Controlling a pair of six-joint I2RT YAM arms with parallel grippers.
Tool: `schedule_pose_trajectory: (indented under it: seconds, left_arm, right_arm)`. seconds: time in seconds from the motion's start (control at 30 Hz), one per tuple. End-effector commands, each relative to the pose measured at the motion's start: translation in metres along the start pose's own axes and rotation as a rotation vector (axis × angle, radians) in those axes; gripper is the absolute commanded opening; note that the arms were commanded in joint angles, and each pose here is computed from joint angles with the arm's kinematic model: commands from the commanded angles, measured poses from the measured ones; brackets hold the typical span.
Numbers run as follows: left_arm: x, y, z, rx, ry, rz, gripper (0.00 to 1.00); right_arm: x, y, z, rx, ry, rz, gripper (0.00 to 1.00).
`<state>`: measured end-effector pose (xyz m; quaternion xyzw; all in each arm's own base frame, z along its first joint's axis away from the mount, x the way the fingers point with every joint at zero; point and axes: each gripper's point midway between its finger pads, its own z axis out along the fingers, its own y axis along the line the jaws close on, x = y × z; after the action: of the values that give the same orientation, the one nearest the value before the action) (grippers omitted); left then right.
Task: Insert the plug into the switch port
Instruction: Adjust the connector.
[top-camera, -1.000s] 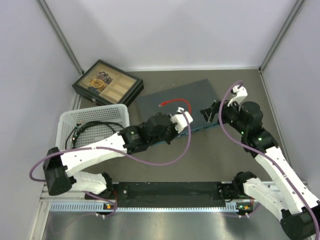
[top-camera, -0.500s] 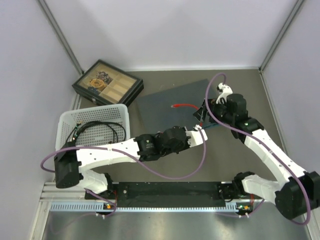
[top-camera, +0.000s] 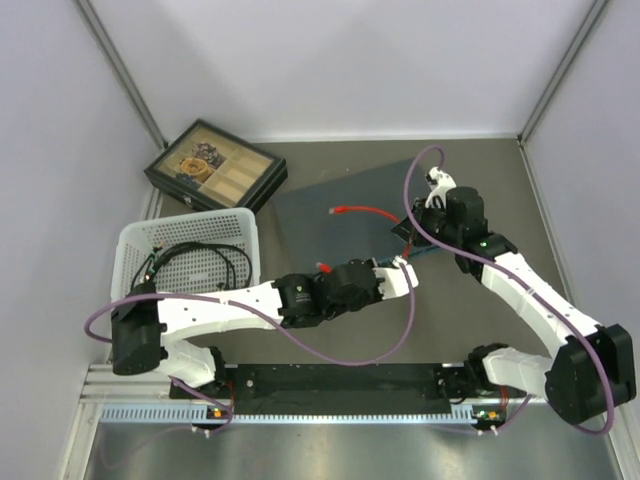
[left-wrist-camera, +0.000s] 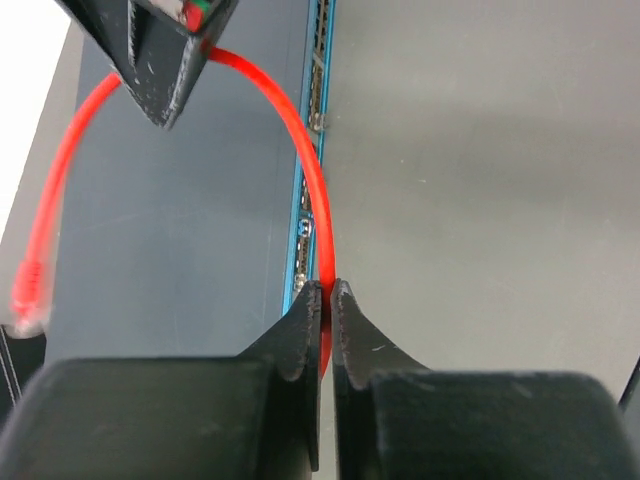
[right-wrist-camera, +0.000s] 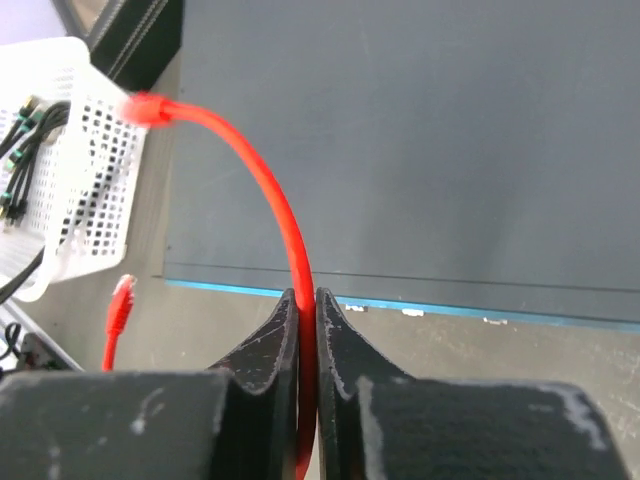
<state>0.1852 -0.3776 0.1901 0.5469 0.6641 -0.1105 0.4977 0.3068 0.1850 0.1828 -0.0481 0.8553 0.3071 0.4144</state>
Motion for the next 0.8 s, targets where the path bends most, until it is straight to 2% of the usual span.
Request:
schedule_pose_trajectory:
  seconds: [0.0,0.03,0.07,0.17,0.23,0.27,0.3,0.33,0.37,0.4,0.5,0.67,0.77]
  left_arm:
    - [-0.003,0.021,-0.003,-0.146,-0.024,-0.098,0.16]
    - [0.0,0.025,-0.005,-0.171,-0.025,-0.113,0.29]
    - [-0.005,0.031,-0.008,-0.204,-0.051,-0.136,0.36]
    - [-0.006,0.053,-0.02,-0.267,-0.096,-0.229,0.45]
    - [-0.016,0.064,-0.03,-0.244,-0.184,-0.371,0.5]
    - [-0.01,0.086,-0.032,-0.273,-0.201,-0.436,0.56]
    - [-0.019,0.098,-0.044,-0.27,-0.276,-0.542,0.61]
    - [-0.015,0.098,-0.045,-0.229,-0.3,-0.584,0.66]
    - [-0.008,0.12,-0.05,-0.27,-0.325,-0.638,0.76]
    - [-0.016,0.132,-0.062,-0.28,-0.397,-0.706,0.81]
    - [0.001,0.158,-0.071,-0.314,-0.432,-0.811,0.94]
    - [0.015,0.184,-0.076,-0.296,-0.464,-0.941,0.98]
    - [0.017,0.185,-0.07,-0.242,-0.475,-0.997,0.98]
  right_arm:
    - [-0.016,0.011,-0.011,-0.049,-0.089,-0.025,0.0]
    - [-0.015,0.013,-0.014,-0.06,-0.102,-0.029,0.0]
    - [-0.014,0.015,-0.016,-0.073,-0.106,-0.023,0.0]
    - [-0.007,0.022,-0.022,-0.123,-0.122,-0.022,0.0]
    - [0.002,0.023,-0.024,-0.143,-0.114,-0.006,0.0]
    - [0.002,0.027,-0.027,-0.163,-0.12,0.002,0.0]
    - [0.003,0.028,-0.029,-0.172,-0.125,0.004,0.0]
    - [0.012,0.025,-0.028,-0.171,-0.11,0.014,0.0]
    - [0.015,0.025,-0.029,-0.173,-0.106,0.025,0.0]
    - [0.008,0.03,-0.034,-0.196,-0.145,0.009,0.0]
    - [0.013,0.032,-0.039,-0.217,-0.161,0.01,0.0]
    - [0.02,0.032,-0.043,-0.231,-0.17,0.018,0.0]
    - [0.019,0.034,-0.046,-0.243,-0.192,0.02,0.0]
